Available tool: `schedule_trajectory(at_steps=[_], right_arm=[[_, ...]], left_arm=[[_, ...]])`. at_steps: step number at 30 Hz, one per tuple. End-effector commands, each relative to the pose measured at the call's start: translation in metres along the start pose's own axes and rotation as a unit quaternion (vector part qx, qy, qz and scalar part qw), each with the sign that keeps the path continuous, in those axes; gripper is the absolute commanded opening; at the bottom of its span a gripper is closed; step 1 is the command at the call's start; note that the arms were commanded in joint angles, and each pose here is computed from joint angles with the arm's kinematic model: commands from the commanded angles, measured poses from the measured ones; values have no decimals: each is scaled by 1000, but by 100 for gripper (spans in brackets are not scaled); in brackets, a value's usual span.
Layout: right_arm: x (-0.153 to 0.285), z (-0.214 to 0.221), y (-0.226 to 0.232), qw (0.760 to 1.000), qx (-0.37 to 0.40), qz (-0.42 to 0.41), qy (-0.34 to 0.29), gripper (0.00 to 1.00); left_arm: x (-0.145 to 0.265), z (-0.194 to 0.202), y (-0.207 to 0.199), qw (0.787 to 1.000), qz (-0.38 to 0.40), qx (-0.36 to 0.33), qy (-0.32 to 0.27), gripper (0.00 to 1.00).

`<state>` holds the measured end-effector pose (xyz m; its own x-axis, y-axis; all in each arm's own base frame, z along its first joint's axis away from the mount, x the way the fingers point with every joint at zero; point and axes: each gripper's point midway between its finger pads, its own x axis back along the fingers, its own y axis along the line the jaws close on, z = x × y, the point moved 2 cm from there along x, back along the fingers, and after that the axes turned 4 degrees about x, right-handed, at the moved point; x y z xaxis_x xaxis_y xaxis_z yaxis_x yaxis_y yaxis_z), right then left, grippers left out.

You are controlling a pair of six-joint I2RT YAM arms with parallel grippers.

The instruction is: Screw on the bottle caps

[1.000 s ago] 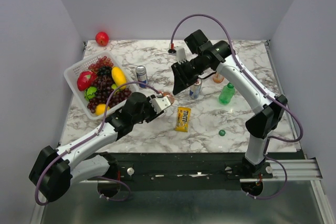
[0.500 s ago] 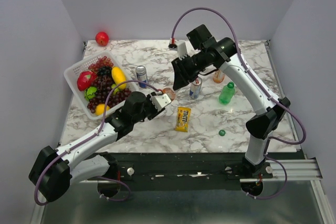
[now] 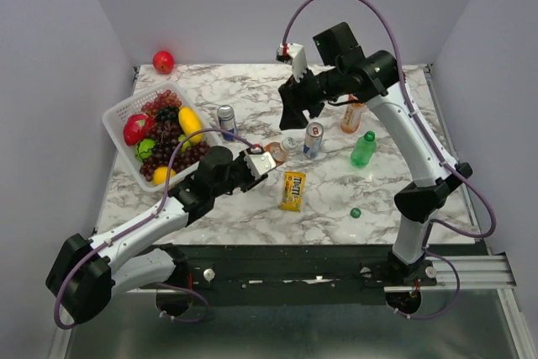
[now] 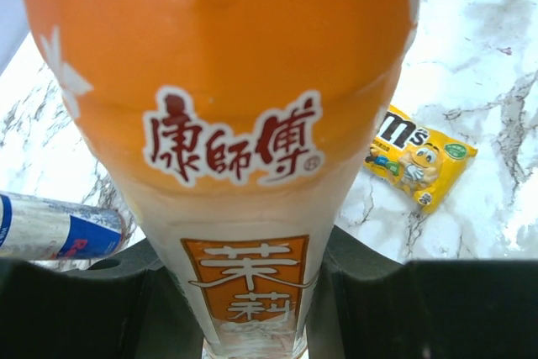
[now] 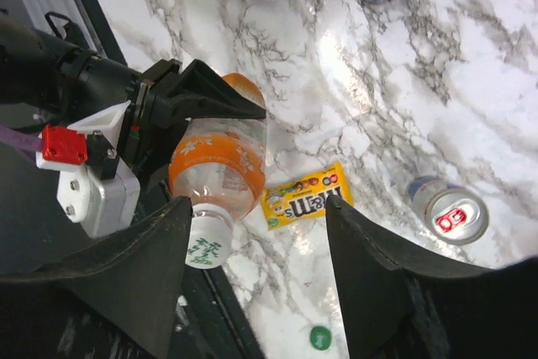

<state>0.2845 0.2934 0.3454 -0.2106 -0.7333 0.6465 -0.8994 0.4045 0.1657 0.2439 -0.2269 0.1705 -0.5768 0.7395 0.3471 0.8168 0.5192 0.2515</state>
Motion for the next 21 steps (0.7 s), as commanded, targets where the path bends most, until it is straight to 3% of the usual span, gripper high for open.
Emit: schedule_trajectory(at_steps=[1,3,4,7,8,21], right_arm=[[46,-16,7,979,183,-31,-80,72],[40,-5,12,959,261,-52,-103,74],[61,-5,25,928,347,-39,-132,75],[54,22,33,893,425,-59,-135,77],[59,25,38,866,477,-60,-140,77],[35,60,61,812,561,-126,-101,70]], left_arm=[[1,-19,-6,998,53,-19,-29,0],[0,-17,-10,996,80,-29,-27,0],[0,-14,-13,995,95,-32,-21,0],[-1,-18,-18,989,137,-56,-15,0],[-2,-18,-18,988,143,-64,-12,0],[-5,-27,-17,983,167,-81,-13,0]])
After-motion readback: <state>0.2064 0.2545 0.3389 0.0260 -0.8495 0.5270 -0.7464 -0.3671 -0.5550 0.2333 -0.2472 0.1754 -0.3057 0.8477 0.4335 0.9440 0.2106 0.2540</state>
